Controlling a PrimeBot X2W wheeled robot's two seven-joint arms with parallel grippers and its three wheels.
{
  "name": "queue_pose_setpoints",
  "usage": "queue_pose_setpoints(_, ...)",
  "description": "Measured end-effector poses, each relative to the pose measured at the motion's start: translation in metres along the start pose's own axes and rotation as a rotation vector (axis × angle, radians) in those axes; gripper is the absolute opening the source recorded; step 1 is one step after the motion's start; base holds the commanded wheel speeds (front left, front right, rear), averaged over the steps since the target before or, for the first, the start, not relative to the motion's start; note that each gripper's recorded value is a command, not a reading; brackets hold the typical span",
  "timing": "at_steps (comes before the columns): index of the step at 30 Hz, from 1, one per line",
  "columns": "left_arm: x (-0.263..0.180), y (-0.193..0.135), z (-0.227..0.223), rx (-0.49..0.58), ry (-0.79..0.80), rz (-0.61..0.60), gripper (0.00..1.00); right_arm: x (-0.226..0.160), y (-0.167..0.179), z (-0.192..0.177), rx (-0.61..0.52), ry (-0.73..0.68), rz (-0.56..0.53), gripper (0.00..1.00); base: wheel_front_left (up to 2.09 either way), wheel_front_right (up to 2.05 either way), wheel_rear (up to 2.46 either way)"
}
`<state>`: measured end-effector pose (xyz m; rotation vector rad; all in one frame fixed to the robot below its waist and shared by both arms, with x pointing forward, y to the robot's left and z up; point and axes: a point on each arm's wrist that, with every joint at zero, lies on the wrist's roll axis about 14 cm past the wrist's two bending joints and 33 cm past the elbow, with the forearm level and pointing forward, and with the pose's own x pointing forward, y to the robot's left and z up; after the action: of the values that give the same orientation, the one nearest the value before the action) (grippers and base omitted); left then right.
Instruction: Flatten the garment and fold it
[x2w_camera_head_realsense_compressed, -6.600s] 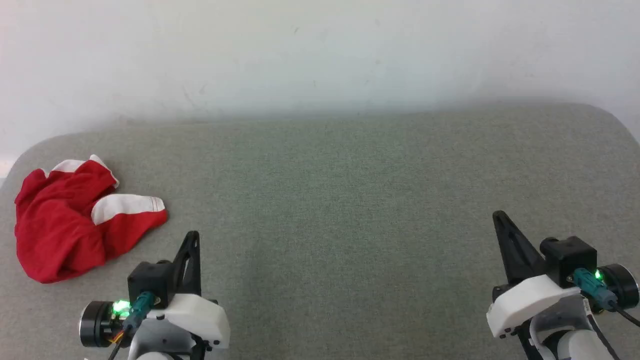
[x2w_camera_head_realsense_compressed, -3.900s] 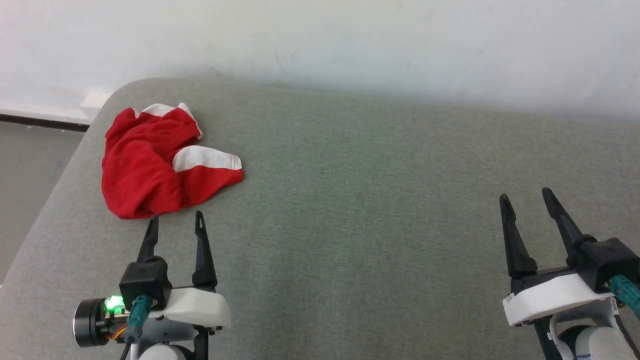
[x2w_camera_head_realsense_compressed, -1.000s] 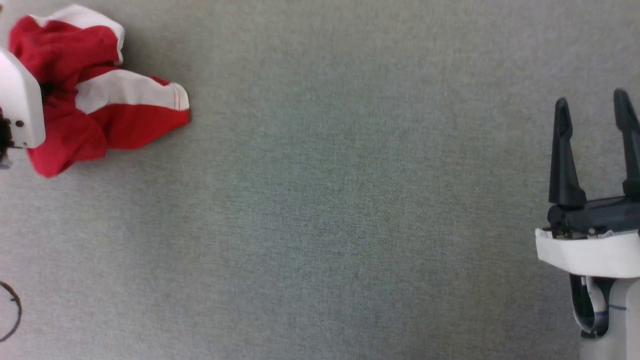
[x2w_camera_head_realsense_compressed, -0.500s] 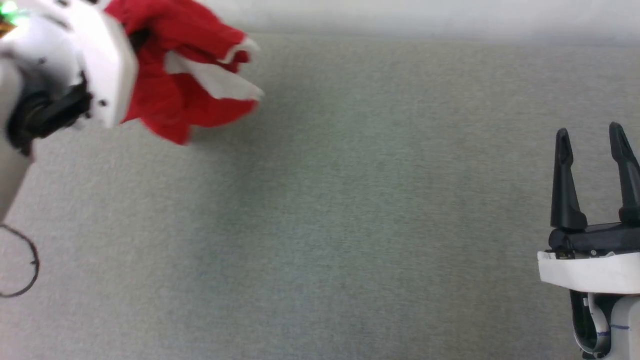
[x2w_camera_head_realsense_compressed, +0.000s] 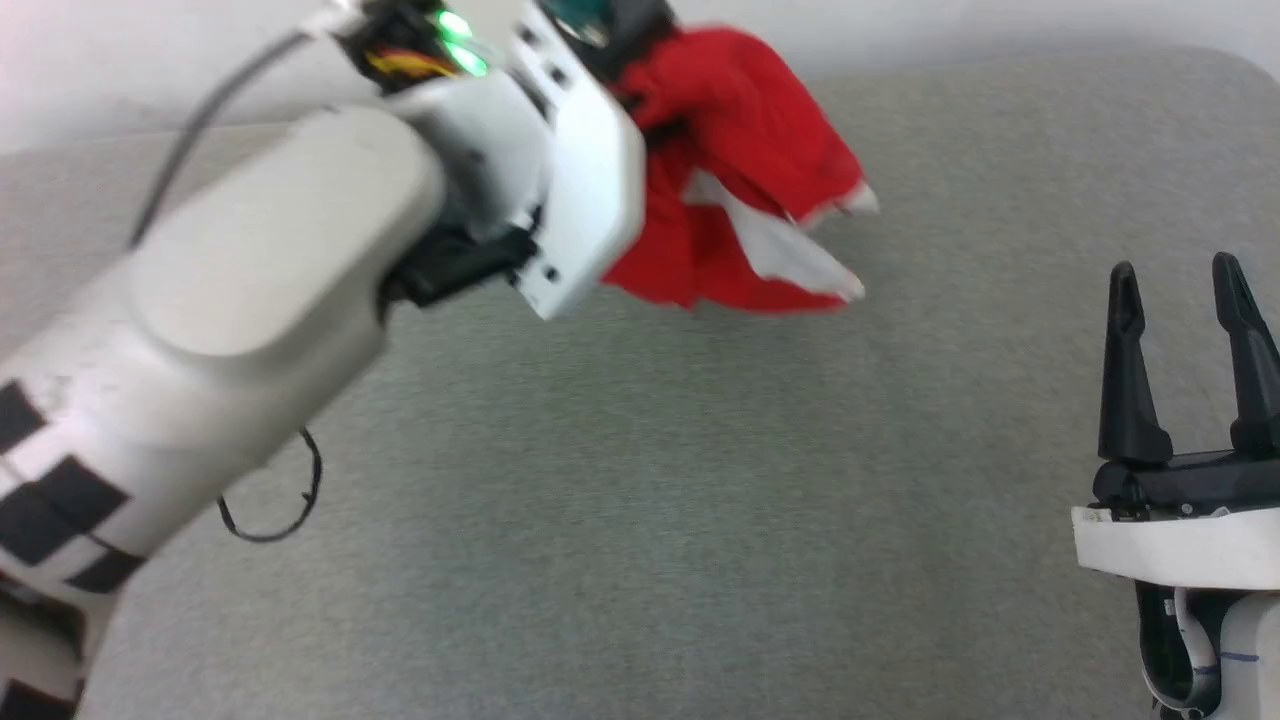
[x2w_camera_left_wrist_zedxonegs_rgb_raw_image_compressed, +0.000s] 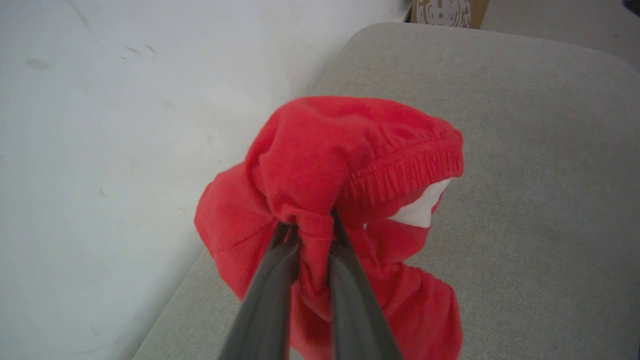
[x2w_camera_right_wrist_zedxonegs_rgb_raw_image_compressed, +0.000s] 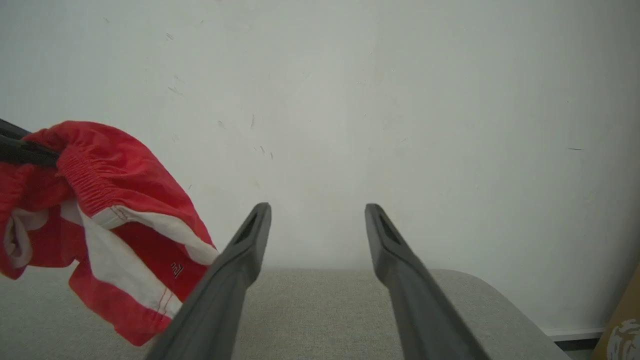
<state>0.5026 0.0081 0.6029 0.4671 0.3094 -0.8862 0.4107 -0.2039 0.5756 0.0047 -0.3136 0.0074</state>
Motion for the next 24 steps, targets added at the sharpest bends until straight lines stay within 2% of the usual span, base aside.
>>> queue_pose_setpoints(7, 0.054, -0.059, -0.030, -0.024, 0.068, -0.183, 0.00, -0.012, -0.025, -0.002, -0.026, 0.025, -0.070, 1.00, 0.00, 0.00, 0.00)
queue_pose_setpoints(11, 0.069, -0.092, -0.092, -0.076, 0.226, -0.262, 0.00, -0.011, -0.030, -0.010, -0.036, 0.045, -0.081, 1.00, 0.00, 0.00, 0.00)
queue_pose_setpoints(15, 0.061, -0.137, -0.162, -0.116, 0.419, -0.352, 0.00, -0.011, -0.031, -0.019, -0.038, 0.071, -0.083, 1.00, 0.00, 0.00, 0.00)
queue_pose_setpoints(21, 0.053, -0.145, -0.166, -0.144, 0.409, -0.356, 0.00, -0.009, -0.026, -0.019, -0.030, 0.067, -0.070, 1.00, 0.00, 0.00, 0.00)
queue_pose_setpoints(22, 0.052, -0.145, -0.164, -0.154, 0.389, -0.351, 0.31, -0.009, -0.025, -0.018, -0.027, 0.063, -0.067, 1.00, 0.00, 0.00, 0.00)
queue_pose_setpoints(23, 0.052, -0.145, -0.159, -0.175, 0.350, -0.345, 1.00, -0.009, -0.023, -0.016, -0.026, 0.058, -0.064, 1.00, 0.00, 0.00, 0.00)
queue_pose_setpoints(24, 0.052, -0.143, -0.151, -0.210, 0.297, -0.334, 1.00, -0.010, -0.022, -0.014, -0.026, 0.054, -0.061, 1.00, 0.00, 0.00, 0.00)
